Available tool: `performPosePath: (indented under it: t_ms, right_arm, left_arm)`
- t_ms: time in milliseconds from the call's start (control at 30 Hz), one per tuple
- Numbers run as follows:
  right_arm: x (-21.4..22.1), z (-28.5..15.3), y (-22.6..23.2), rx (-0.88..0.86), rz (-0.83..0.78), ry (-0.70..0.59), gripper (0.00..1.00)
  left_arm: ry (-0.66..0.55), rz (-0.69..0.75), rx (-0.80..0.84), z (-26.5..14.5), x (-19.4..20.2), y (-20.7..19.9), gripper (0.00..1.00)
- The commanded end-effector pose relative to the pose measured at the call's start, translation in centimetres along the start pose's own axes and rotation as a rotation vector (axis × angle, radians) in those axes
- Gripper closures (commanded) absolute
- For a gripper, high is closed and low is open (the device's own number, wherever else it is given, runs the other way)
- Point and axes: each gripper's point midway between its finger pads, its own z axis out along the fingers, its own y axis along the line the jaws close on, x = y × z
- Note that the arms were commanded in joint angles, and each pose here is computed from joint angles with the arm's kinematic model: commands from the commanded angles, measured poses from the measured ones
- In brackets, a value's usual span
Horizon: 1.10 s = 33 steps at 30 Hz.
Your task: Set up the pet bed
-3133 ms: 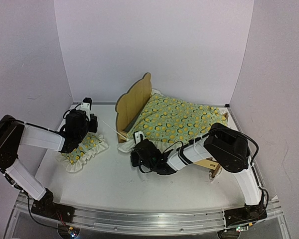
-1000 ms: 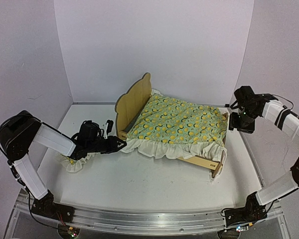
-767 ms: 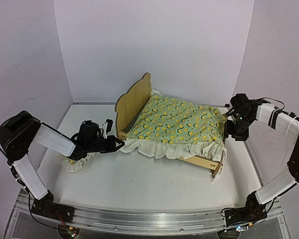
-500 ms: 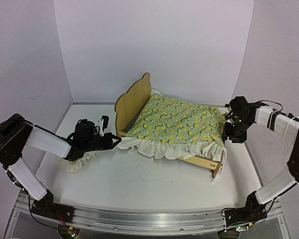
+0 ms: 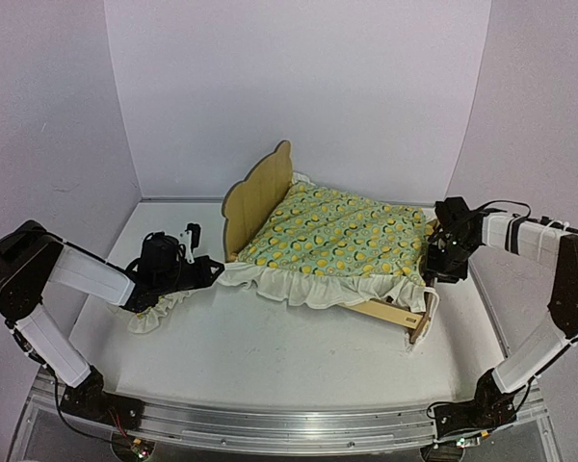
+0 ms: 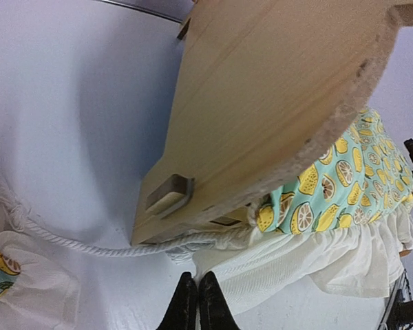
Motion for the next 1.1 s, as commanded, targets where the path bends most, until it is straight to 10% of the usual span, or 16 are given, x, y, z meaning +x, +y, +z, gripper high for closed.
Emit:
performPosePath:
  t_ms: [0,367,533,900,1067]
  right_arm:
    - [-1.4,-0.1,-1.0,0.055,0.034,-0.086,0.70]
    - [-1.1,0.4,0.2,-0.011,-0.021,-0.068,0.79]
    - [-0.6,-0.9,0.4,-0.036,-0.075,-0.059,0.61]
    - [0.8,-5.1,1.5,-0.142,-0.177,-0.034,0.26]
    - [2.5,-6.6,3.5,-0.235,-0.299,-0.022,0.17]
  left_arm:
    - [-0.123,0.017,-0.113,-1.1,-3.0,2.7,1.00]
    - [-0.107,0.045,-0.129,-0.7,-3.5,4.0,1.00]
    - [-0.054,-0.010,-0.100,-2.1,-1.0,4.0,0.62]
    - [-0.088,0.131,0.181,-7.2,-4.8,-7.2,0.12]
    - [-0.099,0.210,0.082,-4.3,-7.1,-6.9,0.07]
